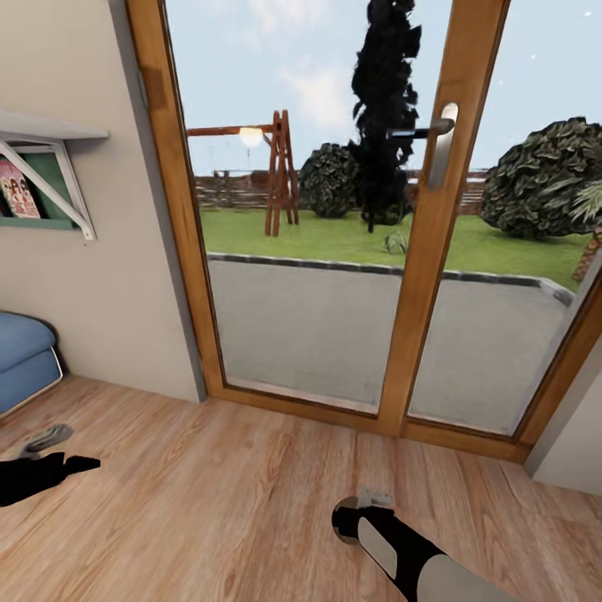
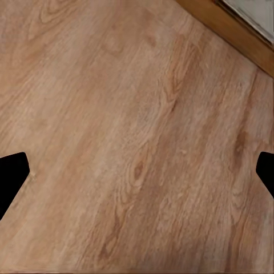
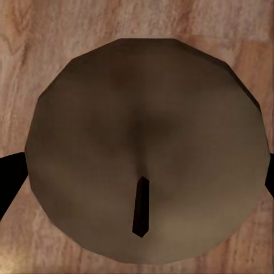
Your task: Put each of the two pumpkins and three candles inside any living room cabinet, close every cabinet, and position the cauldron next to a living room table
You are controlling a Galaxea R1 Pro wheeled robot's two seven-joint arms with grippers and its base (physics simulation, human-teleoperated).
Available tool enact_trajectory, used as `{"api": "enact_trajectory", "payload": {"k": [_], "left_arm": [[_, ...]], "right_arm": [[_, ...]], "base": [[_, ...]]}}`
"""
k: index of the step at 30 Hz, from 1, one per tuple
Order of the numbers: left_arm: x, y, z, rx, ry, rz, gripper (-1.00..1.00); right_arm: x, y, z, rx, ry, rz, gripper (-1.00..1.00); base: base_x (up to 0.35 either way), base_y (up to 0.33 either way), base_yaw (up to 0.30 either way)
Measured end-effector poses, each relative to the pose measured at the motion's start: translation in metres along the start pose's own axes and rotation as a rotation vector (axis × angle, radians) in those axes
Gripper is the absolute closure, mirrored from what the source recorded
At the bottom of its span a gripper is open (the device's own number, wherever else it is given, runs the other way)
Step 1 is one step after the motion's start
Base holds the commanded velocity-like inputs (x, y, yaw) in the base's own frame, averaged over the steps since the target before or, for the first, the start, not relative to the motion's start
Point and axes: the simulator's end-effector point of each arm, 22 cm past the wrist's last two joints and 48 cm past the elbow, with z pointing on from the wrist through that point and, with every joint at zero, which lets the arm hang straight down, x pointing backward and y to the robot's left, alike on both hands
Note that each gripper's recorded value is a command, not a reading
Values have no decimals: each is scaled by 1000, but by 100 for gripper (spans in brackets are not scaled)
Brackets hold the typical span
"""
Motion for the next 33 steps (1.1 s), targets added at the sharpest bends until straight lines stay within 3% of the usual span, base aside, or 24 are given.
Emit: {"api": "enact_trajectory", "payload": {"k": [4, 7, 16, 33], "left_arm": [[-14, 34, -13, -162, -22, -13, -100], [-18, 43, -19, -210, -25, -18, -100], [-12, 33, -10, -195, -24, -23, -100], [-21, 25, -17, -190, -28, -17, -100]], "right_arm": [[-6, 1, -7, 0, 0, -2, 100], [-9, 2, -10, 0, 1, -1, 100], [-8, 3, -10, -1, 1, -3, 100], [-16, 5, -18, -2, 1, -3, 100]], "base": [[0, 0, 0], [0, 0, 0], [-2, -1, 40], [-81, -62, 274]]}}
